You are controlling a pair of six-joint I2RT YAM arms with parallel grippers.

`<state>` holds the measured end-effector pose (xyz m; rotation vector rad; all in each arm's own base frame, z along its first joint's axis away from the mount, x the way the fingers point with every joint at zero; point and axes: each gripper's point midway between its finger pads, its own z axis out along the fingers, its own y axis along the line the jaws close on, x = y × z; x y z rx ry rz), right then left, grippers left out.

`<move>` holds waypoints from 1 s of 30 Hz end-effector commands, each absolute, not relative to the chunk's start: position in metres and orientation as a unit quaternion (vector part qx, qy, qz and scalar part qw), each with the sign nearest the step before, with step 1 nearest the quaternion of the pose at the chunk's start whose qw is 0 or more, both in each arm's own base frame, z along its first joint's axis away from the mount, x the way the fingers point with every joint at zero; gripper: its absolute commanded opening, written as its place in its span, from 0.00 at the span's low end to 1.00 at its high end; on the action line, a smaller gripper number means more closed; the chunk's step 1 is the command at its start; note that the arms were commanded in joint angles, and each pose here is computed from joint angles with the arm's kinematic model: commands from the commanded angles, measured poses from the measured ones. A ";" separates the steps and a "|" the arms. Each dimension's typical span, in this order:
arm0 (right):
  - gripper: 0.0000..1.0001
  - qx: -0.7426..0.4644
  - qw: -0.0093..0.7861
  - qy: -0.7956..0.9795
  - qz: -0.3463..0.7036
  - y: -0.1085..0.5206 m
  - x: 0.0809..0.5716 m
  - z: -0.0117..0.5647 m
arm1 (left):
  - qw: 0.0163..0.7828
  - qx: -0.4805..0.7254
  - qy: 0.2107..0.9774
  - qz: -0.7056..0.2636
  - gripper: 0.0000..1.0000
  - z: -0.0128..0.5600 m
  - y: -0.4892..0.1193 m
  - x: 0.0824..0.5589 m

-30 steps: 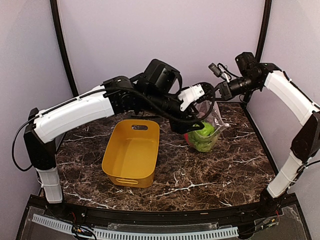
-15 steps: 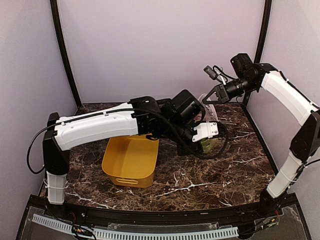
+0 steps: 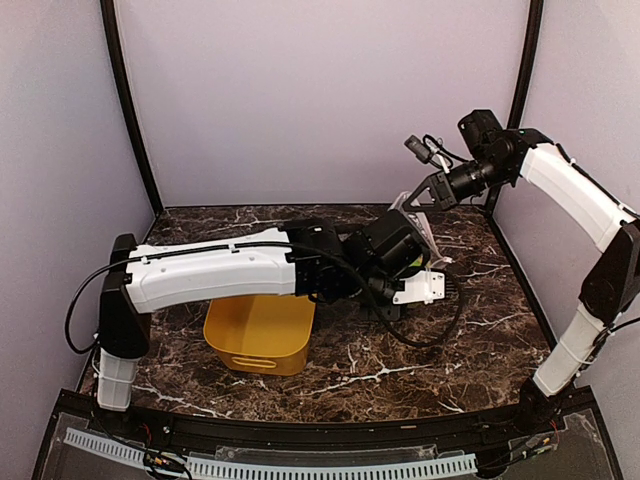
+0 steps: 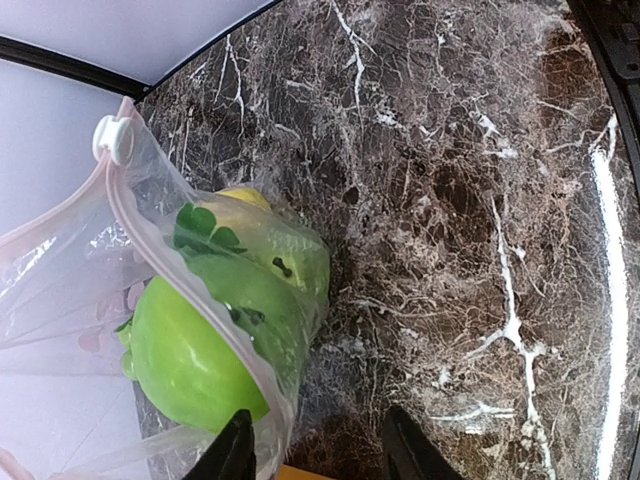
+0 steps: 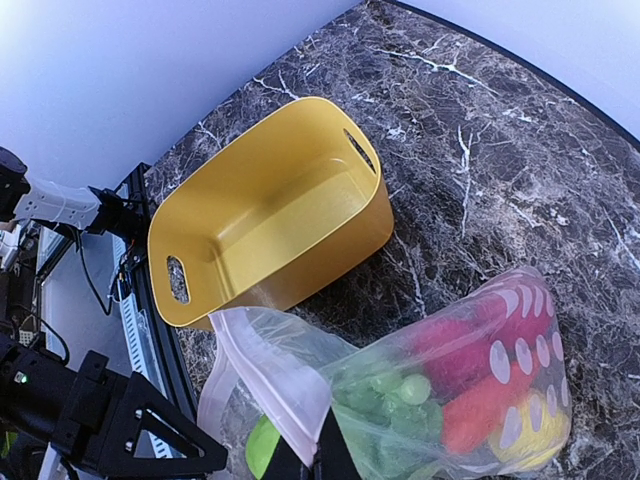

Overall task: Place the food in the zip-top bag and seal the zipper
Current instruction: Pass from the right arm to the left

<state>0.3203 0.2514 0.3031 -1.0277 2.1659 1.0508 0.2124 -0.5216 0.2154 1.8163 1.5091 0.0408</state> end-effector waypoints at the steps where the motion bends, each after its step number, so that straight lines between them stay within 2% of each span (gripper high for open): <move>1: 0.00 -0.390 0.259 0.792 0.392 0.255 0.316 0.302 | 0.374 0.724 0.578 0.040 0.41 0.205 -0.520 0.216; 6: 0.00 -0.390 0.260 0.791 0.393 0.255 0.316 0.304 | 0.374 0.724 0.576 0.066 0.34 0.200 -0.519 0.223; 9: 0.00 -0.390 0.258 0.791 0.395 0.256 0.316 0.304 | 0.380 0.722 0.572 0.082 0.25 0.205 -0.519 0.228; 10: 0.00 -0.390 0.258 0.790 0.396 0.256 0.316 0.304 | 0.382 0.720 0.572 0.089 0.20 0.206 -0.518 0.230; 11: 0.00 -0.391 0.257 0.790 0.397 0.256 0.316 0.305 | 0.386 0.720 0.569 0.093 0.11 0.209 -0.518 0.232; 13: 0.00 -0.392 0.256 0.789 0.398 0.257 0.316 0.307 | 0.394 0.717 0.567 0.100 0.02 0.214 -0.519 0.235; 15: 0.00 -0.395 0.261 0.786 0.398 0.257 0.317 0.313 | 0.404 0.711 0.566 0.099 0.01 0.223 -0.521 0.236; 16: 0.02 -0.398 0.264 0.785 0.396 0.256 0.316 0.318 | 0.414 0.706 0.566 0.097 0.01 0.233 -0.523 0.237; 18: 0.20 -0.411 0.275 0.782 0.379 0.251 0.319 0.336 | 0.434 0.693 0.567 0.099 0.01 0.256 -0.524 0.241; 23: 0.47 -0.377 0.364 0.771 0.361 0.203 0.342 0.399 | 0.488 0.646 0.581 0.085 0.01 0.317 -0.518 0.246; 25: 0.49 -0.360 0.374 0.772 0.366 0.187 0.348 0.401 | 0.488 0.633 0.597 0.066 0.01 0.312 -0.517 0.249; 28: 0.50 -0.341 0.349 0.771 0.410 0.180 0.345 0.384 | 0.457 0.624 0.630 0.064 0.01 0.270 -0.512 0.260; 30: 0.50 -0.337 0.335 0.770 0.425 0.177 0.340 0.373 | 0.453 0.611 0.647 0.056 0.01 0.268 -0.509 0.261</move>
